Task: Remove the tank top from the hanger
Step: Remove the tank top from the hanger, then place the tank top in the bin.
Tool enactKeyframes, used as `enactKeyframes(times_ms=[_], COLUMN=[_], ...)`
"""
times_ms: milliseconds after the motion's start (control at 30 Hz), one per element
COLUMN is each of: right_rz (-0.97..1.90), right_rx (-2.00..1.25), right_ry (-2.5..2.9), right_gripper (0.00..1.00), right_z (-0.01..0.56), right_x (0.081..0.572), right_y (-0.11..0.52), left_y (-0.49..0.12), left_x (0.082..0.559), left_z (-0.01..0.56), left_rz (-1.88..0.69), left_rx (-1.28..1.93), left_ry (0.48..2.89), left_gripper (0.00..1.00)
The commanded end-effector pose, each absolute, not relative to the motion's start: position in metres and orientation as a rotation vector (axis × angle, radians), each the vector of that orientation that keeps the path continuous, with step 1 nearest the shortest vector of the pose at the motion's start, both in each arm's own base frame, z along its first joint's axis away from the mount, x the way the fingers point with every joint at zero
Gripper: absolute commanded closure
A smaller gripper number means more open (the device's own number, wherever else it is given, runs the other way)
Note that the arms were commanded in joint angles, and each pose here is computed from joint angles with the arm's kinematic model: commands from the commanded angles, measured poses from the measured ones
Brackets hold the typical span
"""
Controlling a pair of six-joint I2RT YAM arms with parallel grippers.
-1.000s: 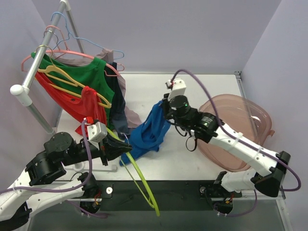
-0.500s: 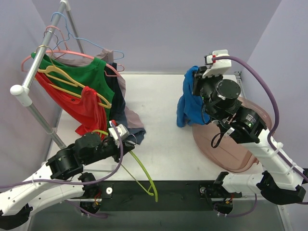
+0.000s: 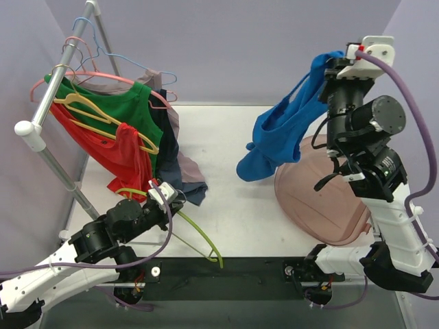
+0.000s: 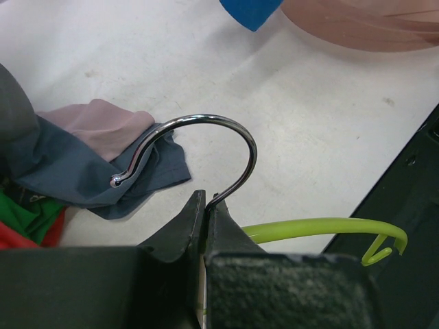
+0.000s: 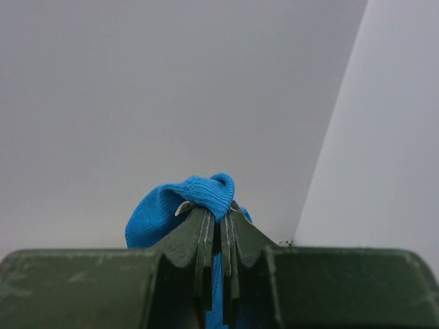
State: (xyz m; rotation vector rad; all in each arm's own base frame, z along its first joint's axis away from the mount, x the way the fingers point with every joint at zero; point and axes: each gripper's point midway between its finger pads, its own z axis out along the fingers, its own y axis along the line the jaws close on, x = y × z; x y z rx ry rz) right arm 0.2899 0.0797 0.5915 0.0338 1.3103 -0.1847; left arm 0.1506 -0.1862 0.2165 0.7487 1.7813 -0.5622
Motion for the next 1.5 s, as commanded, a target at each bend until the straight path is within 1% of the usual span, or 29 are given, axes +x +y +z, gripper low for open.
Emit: enactKeyframes(times_ms=[0,100,233,567,600,667,767,867,933,1133,1300,1467], right_rz=[-0.248,-0.281,-0.340,-0.471,-0.494,-0.501,-0.510,-0.519,-0.530,-0.572,-0.482,-0.361], right_rx=[0.147,0.157,0.155,0.181,0.177,0.196,0.228,0.273,0.300,0.512,0.595,0.616], right_ry=[1.193,1.186,1.215,1.319,1.353,1.374,1.478,1.562,1.609,1.770,1.935,2.065], right_gripper=[1.00,1.00,1.00,1.00,1.00,1.00,1.00,1.00,1.00,1.00,1.00,1.00], right_z=[0.641,0.645,0.632,0.566,0.547,0.530,0.471,0.428,0.408,0.339,0.289,0.244], right_x=[0.268,0.263,0.263,0.272,0.279,0.276,0.288,0.289,0.285,0.275,0.285,0.291], right_y=[0.039,0.029,0.020,-0.003,-0.003,-0.010,-0.015,-0.028,-0.036,-0.078,-0.085,-0.070], left_y=[-0.188,-0.188,-0.189,-0.189,-0.189,-0.189,-0.190,-0.190,-0.190,-0.190,-0.189,-0.187], left_x=[0.160,0.161,0.160,0.161,0.161,0.161,0.160,0.160,0.160,0.161,0.161,0.161], left_z=[0.247,0.245,0.245,0.242,0.242,0.242,0.242,0.242,0.240,0.240,0.240,0.242], left_rz=[-0.574,-0.567,-0.569,-0.563,-0.563,-0.563,-0.566,-0.567,-0.565,-0.556,-0.554,-0.548], left_rx=[0.673,0.678,0.684,0.696,0.696,0.696,0.701,0.705,0.707,0.707,0.706,0.695], left_ry=[1.673,1.681,1.681,1.688,1.688,1.686,1.687,1.689,1.693,1.696,1.696,1.690], left_gripper=[1.00,1.00,1.00,1.00,1.00,1.00,1.00,1.00,1.00,1.00,1.00,1.00])
